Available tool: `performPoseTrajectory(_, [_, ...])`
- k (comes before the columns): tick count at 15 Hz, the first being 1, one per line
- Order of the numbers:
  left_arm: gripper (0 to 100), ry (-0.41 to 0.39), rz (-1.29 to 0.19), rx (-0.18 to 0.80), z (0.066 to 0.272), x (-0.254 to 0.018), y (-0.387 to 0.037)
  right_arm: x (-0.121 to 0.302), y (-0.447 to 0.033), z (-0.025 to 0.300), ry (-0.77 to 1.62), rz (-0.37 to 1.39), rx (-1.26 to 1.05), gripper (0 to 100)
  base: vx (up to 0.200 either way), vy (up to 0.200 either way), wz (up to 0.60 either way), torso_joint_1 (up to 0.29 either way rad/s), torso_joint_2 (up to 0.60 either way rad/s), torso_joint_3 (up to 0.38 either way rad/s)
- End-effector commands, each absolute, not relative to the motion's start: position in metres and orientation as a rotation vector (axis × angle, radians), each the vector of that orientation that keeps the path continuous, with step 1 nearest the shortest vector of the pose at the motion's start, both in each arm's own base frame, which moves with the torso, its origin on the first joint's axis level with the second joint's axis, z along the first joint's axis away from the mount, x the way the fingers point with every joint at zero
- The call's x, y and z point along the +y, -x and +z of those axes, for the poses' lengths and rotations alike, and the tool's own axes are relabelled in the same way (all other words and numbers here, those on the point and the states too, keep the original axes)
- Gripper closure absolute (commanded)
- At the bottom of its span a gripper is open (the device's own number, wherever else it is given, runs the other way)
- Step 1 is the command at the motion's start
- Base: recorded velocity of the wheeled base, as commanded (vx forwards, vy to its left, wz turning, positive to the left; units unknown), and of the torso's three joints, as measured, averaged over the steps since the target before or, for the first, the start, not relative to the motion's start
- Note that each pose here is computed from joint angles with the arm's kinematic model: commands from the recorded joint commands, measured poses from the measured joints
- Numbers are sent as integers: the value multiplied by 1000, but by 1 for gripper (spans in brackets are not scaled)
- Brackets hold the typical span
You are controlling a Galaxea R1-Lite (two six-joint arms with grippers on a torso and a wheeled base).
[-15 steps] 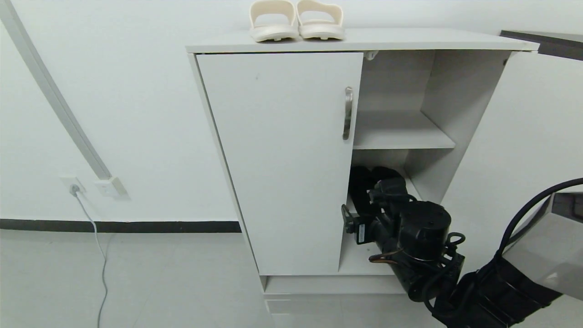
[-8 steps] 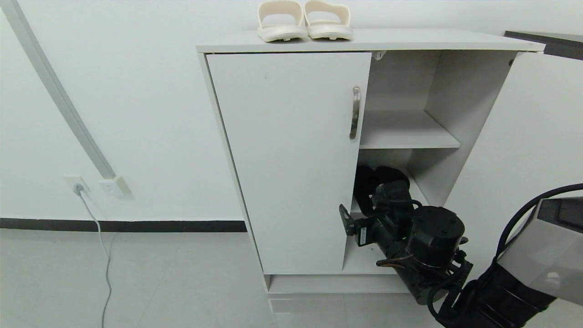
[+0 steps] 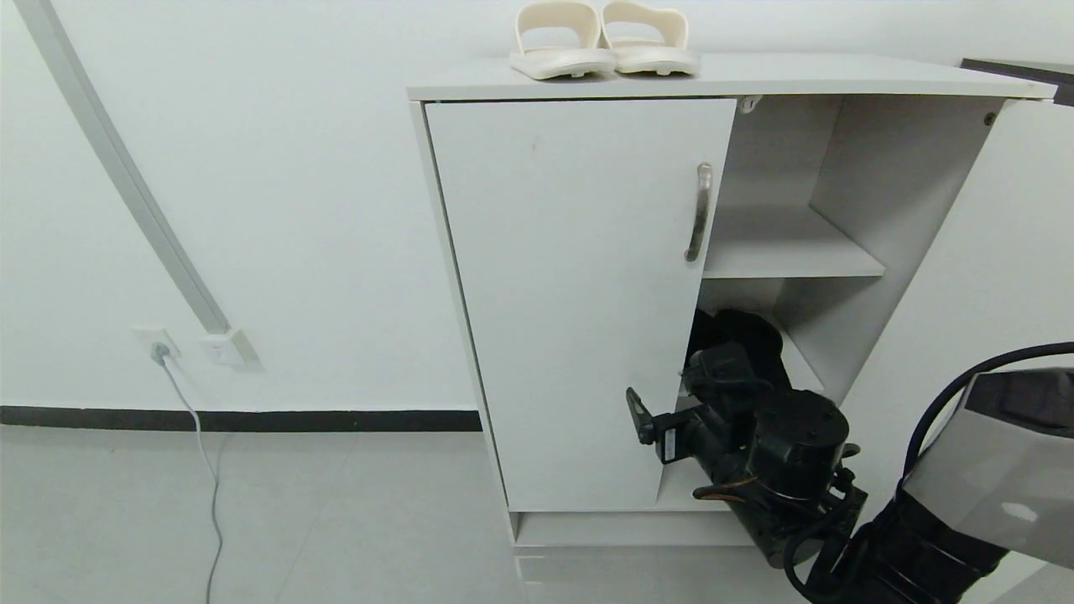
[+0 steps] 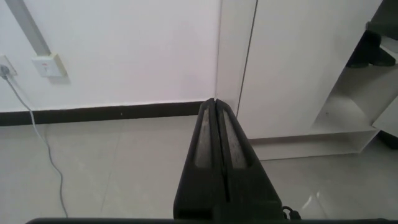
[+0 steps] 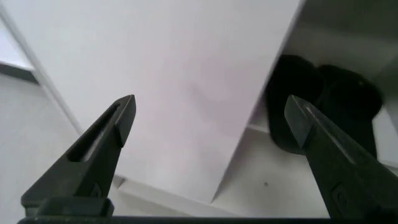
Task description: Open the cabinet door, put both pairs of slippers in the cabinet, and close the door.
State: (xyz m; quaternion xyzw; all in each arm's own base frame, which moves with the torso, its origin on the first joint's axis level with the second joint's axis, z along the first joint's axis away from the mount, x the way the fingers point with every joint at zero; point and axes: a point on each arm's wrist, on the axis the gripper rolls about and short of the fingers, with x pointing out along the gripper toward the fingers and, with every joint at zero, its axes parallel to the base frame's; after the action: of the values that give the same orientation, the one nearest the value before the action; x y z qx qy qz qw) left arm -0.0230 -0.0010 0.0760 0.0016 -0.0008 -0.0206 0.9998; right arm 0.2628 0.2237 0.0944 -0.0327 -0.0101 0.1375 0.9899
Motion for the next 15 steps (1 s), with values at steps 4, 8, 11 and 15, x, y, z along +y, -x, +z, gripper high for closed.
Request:
performPoseTrajectory(4, [100,-2,-41,0,76,-1,23,225,-262,85,86,305,-40,0,0,0,0,0,0,0])
performPoseTrajectory(8, [100,-3,-41,0,76,-1,23,224,-261,84,90,326,-45,0,0,0,0,0,0,0])
performPoseTrajectory(11, [100,-3,-41,0,76,-1,23,227,-258,86,89,337,-53,0,0,0,0,-1,-53,-58])
performPoseTrajectory(15, [100,-3,-41,0,76,-1,23,232,-247,104,65,377,-89,0,0,0,0,24,-281,-340])
